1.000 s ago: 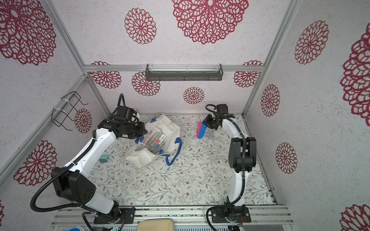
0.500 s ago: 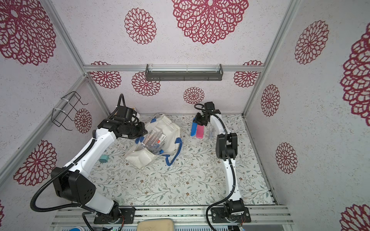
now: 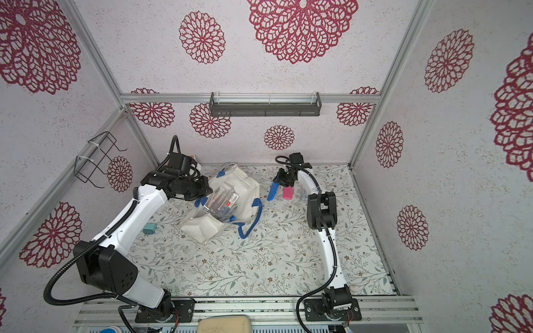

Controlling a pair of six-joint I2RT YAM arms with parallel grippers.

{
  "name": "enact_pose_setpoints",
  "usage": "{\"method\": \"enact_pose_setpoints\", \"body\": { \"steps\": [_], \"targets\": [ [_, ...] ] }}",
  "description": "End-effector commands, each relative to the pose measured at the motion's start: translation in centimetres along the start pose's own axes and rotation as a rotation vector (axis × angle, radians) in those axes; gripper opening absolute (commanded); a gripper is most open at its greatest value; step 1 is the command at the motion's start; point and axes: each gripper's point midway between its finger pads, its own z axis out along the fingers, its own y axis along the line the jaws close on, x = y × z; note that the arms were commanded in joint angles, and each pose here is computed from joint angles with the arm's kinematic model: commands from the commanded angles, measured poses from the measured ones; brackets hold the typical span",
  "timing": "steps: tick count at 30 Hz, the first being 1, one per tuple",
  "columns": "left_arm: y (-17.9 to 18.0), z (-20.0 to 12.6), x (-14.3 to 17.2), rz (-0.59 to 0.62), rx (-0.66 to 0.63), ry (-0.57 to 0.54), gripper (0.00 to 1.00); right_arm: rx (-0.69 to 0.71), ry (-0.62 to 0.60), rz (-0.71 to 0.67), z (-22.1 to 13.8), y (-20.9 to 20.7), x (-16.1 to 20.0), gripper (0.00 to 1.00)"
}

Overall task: Take out the compass set from the canvas bag
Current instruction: Place the compass set at the center of the board, then pick up the compass set from the canvas bag.

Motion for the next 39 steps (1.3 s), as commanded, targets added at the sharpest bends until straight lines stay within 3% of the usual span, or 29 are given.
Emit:
{"method": "enact_pose_setpoints", "body": {
  "steps": [1, 4, 8, 15, 20, 24, 39],
  "targets": [
    [0.5, -0.2, 0.4, -0.015, -0.012, 0.015, 0.00, -0.044, -0.085, -0.023, -1.6, 2.1, -2.5, 0.48],
    [0.4, -0.4, 0.2, -0.015, -0.012, 0.008, 0.00, -0.042, -0.132, -0.026, -2.9, 2.9, -3.7, 0.57],
    [0.5, -0.7, 0.1, -0.011, -0.019, -0.003, 0.00, -0.028, -0.190, -0.017, -5.1, 3.9, -5.0, 0.58],
    [0.3, -1.0, -0.2, -0.015, -0.011, -0.023, 0.00, -0.028, -0.297, 0.022, -11.0, 7.2, -6.9, 0.53],
    [0.3, -1.5, -0.4, -0.008, -0.016, -0.049, 0.00, -0.068, -0.319, 0.013, -14.3, 11.6, -5.7, 0.50],
    [0.4, -1.7, -0.4, -0.007, -0.019, -0.058, 0.00, -0.086, -0.290, 0.000, -15.3, 15.2, -2.9, 0.49],
    [0.4, -2.9, -0.1, -0.013, -0.009, -0.106, 0.00, -0.241, -0.160, 0.060, -15.9, 24.3, 14.0, 0.38]
  ]
}}
